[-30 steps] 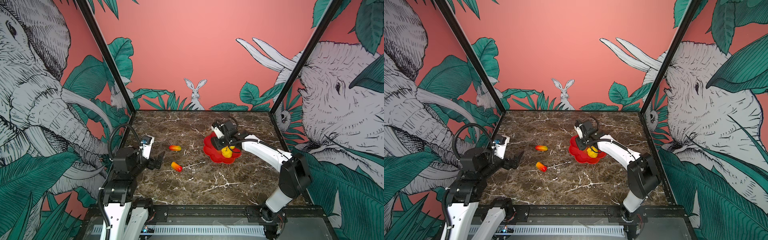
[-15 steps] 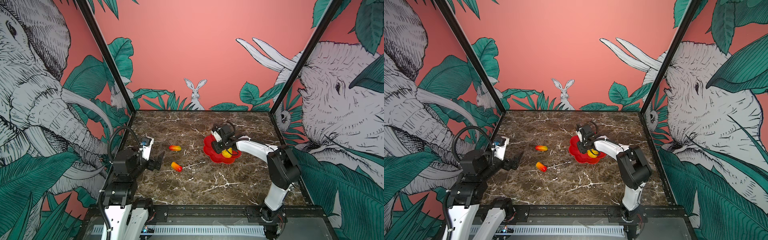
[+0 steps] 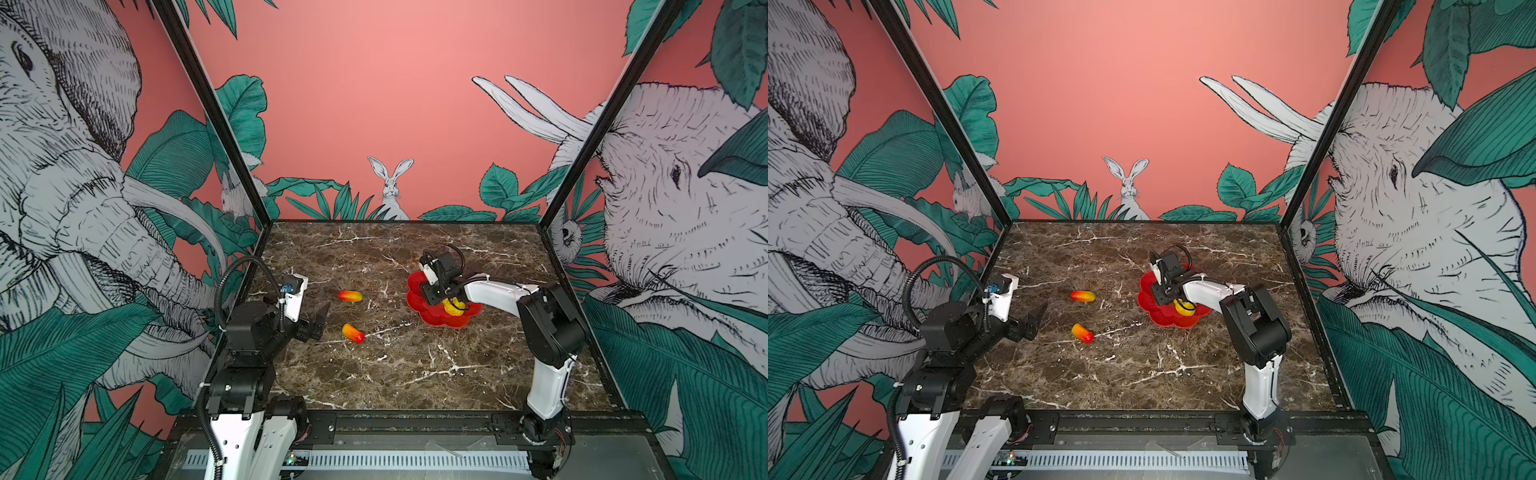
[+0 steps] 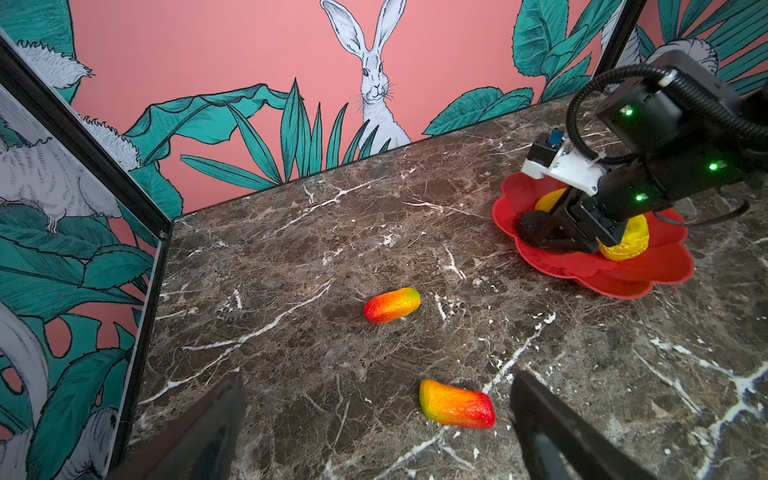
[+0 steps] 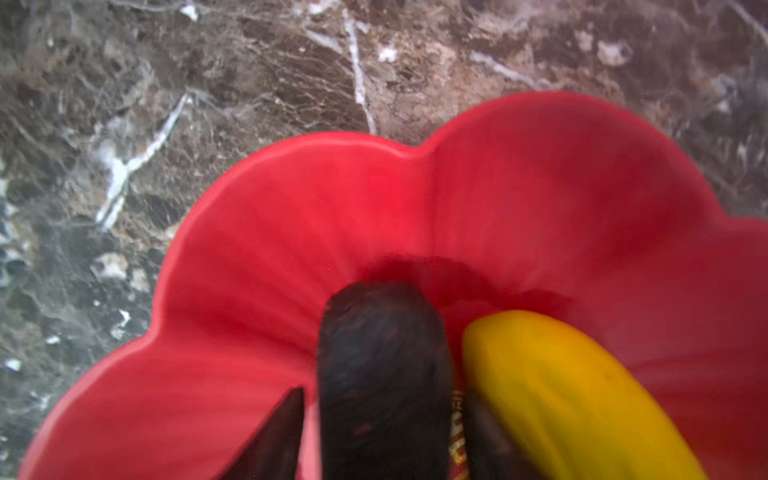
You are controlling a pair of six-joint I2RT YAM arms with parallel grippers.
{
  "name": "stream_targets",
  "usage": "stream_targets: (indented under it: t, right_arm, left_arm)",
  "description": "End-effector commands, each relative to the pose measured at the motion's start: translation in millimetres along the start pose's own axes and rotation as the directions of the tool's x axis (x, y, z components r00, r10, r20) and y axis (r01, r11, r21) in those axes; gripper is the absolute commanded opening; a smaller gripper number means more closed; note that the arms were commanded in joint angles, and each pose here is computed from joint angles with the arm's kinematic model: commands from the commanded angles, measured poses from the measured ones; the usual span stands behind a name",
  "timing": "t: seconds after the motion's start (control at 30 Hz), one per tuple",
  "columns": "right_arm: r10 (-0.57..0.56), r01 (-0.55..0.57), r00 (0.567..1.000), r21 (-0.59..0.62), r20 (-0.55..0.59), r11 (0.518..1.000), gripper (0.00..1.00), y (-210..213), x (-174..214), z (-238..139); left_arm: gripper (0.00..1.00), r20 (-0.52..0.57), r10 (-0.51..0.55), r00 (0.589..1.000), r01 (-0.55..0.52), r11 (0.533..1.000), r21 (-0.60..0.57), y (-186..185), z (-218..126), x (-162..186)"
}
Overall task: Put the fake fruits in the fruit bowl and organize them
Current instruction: 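Carry the avocado with the right gripper into the bowl and release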
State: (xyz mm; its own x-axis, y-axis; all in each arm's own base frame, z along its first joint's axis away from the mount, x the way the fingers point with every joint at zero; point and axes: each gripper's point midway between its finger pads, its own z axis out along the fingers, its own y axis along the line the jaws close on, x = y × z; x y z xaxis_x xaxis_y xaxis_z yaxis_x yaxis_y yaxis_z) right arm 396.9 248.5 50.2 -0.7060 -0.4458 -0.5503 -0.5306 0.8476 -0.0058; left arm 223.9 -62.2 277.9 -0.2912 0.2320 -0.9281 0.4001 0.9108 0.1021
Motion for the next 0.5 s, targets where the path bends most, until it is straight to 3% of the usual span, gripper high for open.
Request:
stream_targets:
  t: [0.0, 0.3, 0.47]
  right_arm:
    - [-0.034, 0.033, 0.998, 0.016, 0.06, 0.999, 0.76, -3, -15, -23]
    - [-0.061, 0.072, 0.985, -0.06, 0.162, 0.996, 0.98, 24, -38, -85]
    - [-0.065, 0.087, 0.977, -0.102, 0.204, 0.991, 1.0, 39, -40, -116]
  left_arm:
    - [1.0, 0.022, 0.017, 1.0, -0.016, 1.0, -0.023, 4, 0, -4]
    - [1.0, 0.063, 0.019, 0.998, -0.019, 1.0, 0.004, 1, 3, -13]
    - [1.0, 0.005, 0.0, 1.0, 0.0, 0.999, 0.05, -2, 13, -8]
